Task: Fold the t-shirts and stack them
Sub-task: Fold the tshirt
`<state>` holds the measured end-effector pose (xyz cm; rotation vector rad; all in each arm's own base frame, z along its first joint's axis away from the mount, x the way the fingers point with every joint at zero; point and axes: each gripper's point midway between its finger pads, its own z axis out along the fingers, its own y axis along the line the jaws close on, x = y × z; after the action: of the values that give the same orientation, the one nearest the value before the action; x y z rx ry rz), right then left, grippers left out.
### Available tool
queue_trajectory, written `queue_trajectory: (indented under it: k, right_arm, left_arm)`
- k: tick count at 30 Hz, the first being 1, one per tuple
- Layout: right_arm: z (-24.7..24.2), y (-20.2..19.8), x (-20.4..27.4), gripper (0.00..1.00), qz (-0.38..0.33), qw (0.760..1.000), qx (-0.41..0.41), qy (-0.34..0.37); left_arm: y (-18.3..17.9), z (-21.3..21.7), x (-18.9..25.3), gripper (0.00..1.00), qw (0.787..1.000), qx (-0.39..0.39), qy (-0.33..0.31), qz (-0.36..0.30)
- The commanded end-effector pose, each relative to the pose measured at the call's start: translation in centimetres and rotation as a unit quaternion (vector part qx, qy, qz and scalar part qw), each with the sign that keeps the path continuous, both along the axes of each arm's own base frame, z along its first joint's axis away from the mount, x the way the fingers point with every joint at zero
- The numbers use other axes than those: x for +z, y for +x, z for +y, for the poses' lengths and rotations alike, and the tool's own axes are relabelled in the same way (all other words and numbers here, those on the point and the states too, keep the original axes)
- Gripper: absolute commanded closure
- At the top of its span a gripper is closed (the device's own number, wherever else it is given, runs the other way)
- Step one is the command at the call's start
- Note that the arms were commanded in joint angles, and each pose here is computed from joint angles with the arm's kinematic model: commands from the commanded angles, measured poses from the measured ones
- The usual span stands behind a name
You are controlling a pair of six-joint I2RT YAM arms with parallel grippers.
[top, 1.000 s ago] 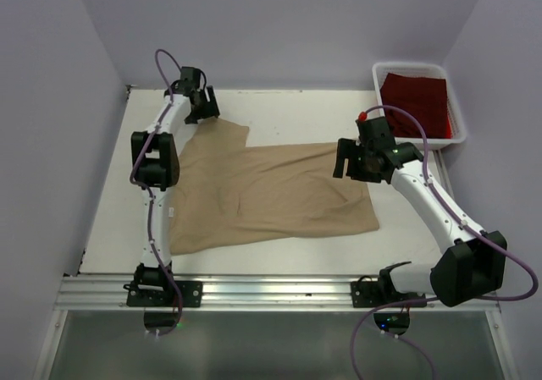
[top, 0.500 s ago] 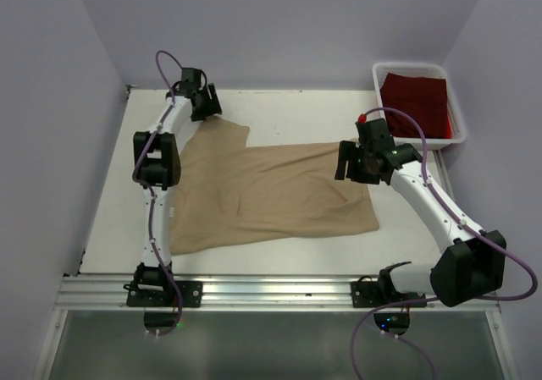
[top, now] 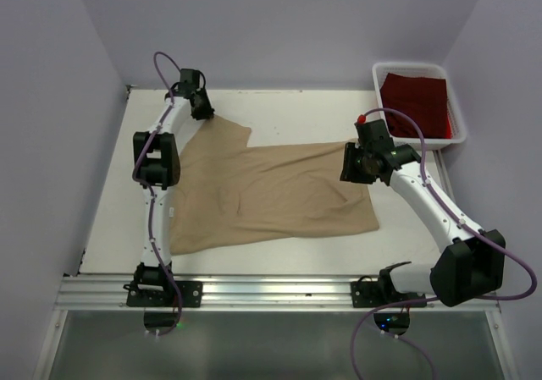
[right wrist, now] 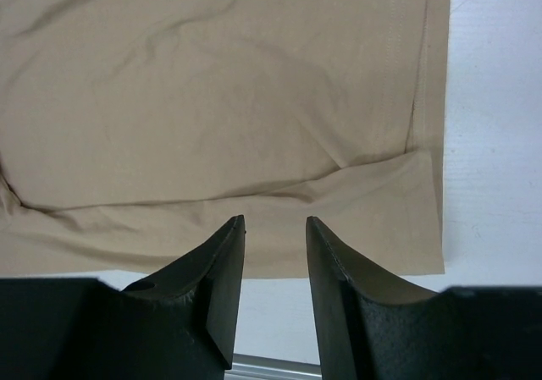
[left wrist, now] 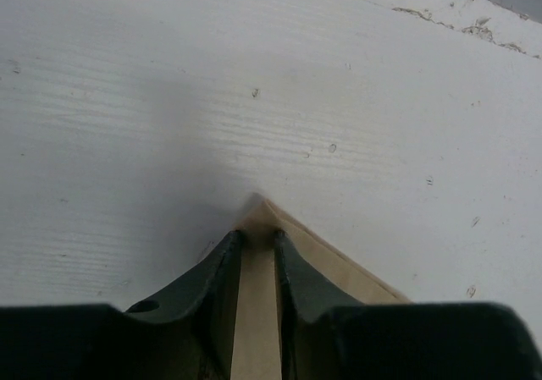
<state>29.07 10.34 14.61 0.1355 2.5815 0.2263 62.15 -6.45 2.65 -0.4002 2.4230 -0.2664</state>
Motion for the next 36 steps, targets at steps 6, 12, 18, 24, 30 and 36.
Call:
queue_trajectory:
  k: [6,12,18,24,30,36]
  right_arm:
    - [0.4,0.1,0.5,0.64,-0.013,1.000,0.007,0.012]
    - [0.4,0.1,0.5,0.65,-0.013,1.000,0.005,0.014]
    - [0.3,0.2,0.4,0.65,-0.013,1.000,0.003,0.011]
    - [-0.4,1.9,0.3,0.69,-0.034,0.999,-0.024,-0.006]
    - [-1.6,5.8,-0.2,0.54,-0.055,0.994,-0.081,-0.047]
    - [-2.2,12.0,-0.2,0.38,-0.067,0.986,-0.133,-0.071]
  left_arm:
    - [-1.0,0.8,-3.1,0.87,0.999,0.000,0.015,0.033]
    - [-1.2,1.1,-3.7,1.00,0.999,-0.001,0.023,0.039]
    - [-1.0,1.0,-2.5,1.00,0.999,-0.005,0.020,0.024]
    - [-1.0,1.2,4.6,1.00,0.999,-0.005,0.025,-0.040]
    - [-2.5,1.1,10.8,1.00,0.997,-0.004,0.016,-0.078]
    - [-5.2,1.0,13.9,1.00,0.996,-0.007,0.010,-0.090]
